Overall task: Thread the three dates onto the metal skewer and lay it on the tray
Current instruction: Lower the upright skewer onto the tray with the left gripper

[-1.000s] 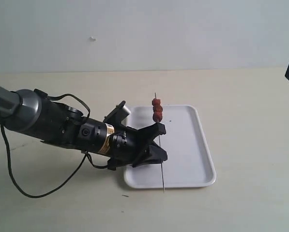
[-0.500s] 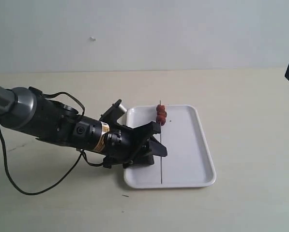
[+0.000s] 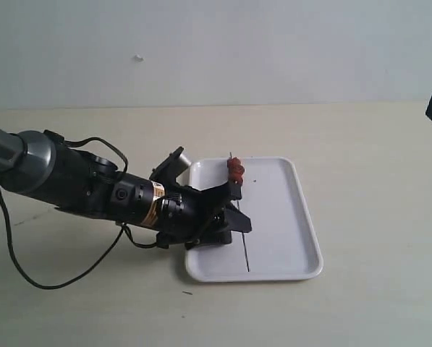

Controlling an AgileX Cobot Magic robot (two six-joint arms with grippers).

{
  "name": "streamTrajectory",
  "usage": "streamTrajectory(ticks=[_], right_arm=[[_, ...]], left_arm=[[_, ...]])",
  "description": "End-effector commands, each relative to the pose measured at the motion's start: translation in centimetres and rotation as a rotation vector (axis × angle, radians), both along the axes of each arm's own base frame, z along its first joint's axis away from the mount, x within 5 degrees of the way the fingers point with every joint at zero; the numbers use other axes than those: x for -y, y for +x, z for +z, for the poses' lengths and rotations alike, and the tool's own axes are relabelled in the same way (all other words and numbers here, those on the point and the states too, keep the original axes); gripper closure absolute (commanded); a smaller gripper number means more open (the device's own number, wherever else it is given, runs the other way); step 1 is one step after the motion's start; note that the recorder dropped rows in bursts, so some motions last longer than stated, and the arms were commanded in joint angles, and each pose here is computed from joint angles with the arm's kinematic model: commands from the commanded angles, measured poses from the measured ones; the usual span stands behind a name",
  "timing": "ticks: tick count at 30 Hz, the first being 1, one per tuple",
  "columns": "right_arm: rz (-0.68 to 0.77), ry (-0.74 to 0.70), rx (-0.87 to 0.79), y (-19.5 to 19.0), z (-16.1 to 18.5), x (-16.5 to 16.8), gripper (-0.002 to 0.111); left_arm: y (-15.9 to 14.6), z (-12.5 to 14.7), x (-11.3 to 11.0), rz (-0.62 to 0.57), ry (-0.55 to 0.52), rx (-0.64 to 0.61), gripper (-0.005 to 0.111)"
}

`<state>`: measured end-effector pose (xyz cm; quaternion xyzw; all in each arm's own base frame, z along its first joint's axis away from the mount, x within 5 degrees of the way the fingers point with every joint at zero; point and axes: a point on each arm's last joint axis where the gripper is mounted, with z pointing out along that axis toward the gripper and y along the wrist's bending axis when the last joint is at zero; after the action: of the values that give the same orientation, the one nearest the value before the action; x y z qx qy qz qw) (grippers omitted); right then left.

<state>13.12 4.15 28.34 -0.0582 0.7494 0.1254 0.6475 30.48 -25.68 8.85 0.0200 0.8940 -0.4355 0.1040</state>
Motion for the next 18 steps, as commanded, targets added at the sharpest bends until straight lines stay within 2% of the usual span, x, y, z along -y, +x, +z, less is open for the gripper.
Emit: streamTrajectory(ticks=[1,12,18], right_arm=[[0.010,-0.016,0.002,-0.1,-0.1,-0.1,0.108],[0.022,-0.042,0.007,-0.1,-0.1,-0.1,0.108],[0.022,-0.042,0.007,-0.1,-0.1,-0.1,0.108]], left_arm=[[0.4,1.4,0.1,0.003,-0.033,0.048,0.061],[0.3,3.0,0.0,-0.069,-0.009,0.157,0.061],[-0.1,2.8,-0.1,-0.057,0.007,0.069,0.061]])
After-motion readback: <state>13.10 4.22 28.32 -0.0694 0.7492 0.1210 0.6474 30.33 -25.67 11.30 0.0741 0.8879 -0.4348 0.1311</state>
